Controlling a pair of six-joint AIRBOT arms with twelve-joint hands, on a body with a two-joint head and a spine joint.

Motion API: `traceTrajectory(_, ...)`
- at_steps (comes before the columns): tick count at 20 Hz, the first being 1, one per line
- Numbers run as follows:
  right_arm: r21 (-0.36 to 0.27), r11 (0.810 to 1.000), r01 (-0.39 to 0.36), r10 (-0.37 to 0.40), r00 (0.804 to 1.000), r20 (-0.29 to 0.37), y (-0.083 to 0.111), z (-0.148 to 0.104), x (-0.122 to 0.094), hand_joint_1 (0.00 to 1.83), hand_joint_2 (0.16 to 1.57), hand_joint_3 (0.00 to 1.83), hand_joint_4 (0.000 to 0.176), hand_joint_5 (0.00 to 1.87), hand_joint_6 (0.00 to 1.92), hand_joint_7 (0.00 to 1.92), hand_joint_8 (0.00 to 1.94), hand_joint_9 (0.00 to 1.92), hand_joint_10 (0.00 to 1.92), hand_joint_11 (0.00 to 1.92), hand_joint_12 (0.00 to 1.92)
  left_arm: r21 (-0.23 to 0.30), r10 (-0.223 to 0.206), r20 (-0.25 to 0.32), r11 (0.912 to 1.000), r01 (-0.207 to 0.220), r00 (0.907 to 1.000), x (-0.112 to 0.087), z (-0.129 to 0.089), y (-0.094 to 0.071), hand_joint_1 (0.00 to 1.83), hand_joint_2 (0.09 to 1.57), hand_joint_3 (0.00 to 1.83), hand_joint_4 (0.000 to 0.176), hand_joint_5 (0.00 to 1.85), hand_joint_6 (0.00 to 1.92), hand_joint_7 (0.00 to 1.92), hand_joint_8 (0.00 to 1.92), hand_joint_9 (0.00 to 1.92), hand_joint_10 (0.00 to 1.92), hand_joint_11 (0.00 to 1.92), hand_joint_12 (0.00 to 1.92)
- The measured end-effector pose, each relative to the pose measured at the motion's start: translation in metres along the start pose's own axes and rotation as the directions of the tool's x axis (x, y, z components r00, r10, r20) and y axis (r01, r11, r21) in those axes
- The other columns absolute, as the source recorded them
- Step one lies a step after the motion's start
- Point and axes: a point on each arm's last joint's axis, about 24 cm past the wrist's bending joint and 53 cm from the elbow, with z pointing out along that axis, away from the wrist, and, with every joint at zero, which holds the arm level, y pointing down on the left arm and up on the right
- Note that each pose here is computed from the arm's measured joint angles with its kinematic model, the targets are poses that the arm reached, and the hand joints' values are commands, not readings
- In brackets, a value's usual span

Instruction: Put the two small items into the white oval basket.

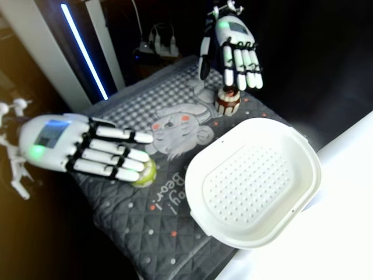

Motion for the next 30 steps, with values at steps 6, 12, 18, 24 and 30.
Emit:
traceTrajectory(6, 0.025, 1.0, -0.015, 0.015, 1.0, 0.004, -0.01, 0.006, 0.003, 0.62, 1.18, 0.0, 0.054, 0.0, 0.0, 0.0, 0.0, 0.0, 0.0, 0.0, 0.0, -0.043, -0.032, -0.076, 0.9987, 0.029, 0.9966, 0.03, 0.014, 0.012, 0.65, 1.13, 0.0, 0.024, 0.03, 0.0, 0.0, 0.0, 0.02, 0.01, 0.0, 0.89)
traceTrajectory(12, 0.016, 0.998, -0.061, 0.062, 0.997, -0.04, -0.003, 0.041, 0.031, 0.74, 1.15, 0.0, 0.048, 0.0, 0.0, 0.0, 0.0, 0.0, 0.0, 0.0, 0.0, -0.106, -0.066, -0.099, 0.9928, 0.056, 0.9929, 0.042, 0.017, 0.031, 0.65, 1.15, 0.0, 0.065, 0.0, 0.0, 0.02, 0.0, 0.08, 0.03, 0.0, 1.39)
traceTrajectory(18, 0.044, 0.996, -0.077, 0.081, 0.992, -0.094, -0.01, 0.046, 0.051, 1.0, 1.18, 0.0, 0.0, 0.48, 0.06, 0.54, 0.04, 0.22, 0.99, 0.0, 1.71, -0.178, -0.115, -0.121, 0.9796, 0.093, 0.9859, 0.059, 0.018, 0.052, 1.28, 1.13, 0.0, 0.0, 0.57, 0.04, 0.46, 0.02, 0.37, 0.72, 0.19, 1.65)
traceTrajectory(24, 0.046, 0.996, -0.081, 0.085, 0.992, -0.09, -0.011, 0.046, 0.05, 1.08, 1.35, 0.01, 0.0, 0.51, 1.67, 0.65, 1.69, 0.89, 1.92, 0.99, 1.92, -0.195, -0.13, -0.111, 0.975, 0.107, 0.9852, 0.06, 0.014, 0.057, 1.43, 1.29, 0.01, 0.0, 0.5, 1.58, 0.49, 1.59, 0.63, 1.73, 0.56, 1.92)
traceTrajectory(30, 0.045, 0.996, -0.074, 0.078, 0.993, -0.091, -0.011, 0.045, 0.048, 1.14, 0.89, 0.94, 0.0, 0.61, 1.81, 0.8, 1.81, 1.05, 1.92, 1.14, 1.92, -0.176, -0.13, -0.085, 0.9777, 0.114, 0.9878, 0.054, 0.015, 0.052, 1.53, 0.77, 1.06, 0.032, 0.7, 1.92, 0.64, 1.88, 0.77, 1.92, 0.99, 1.92)
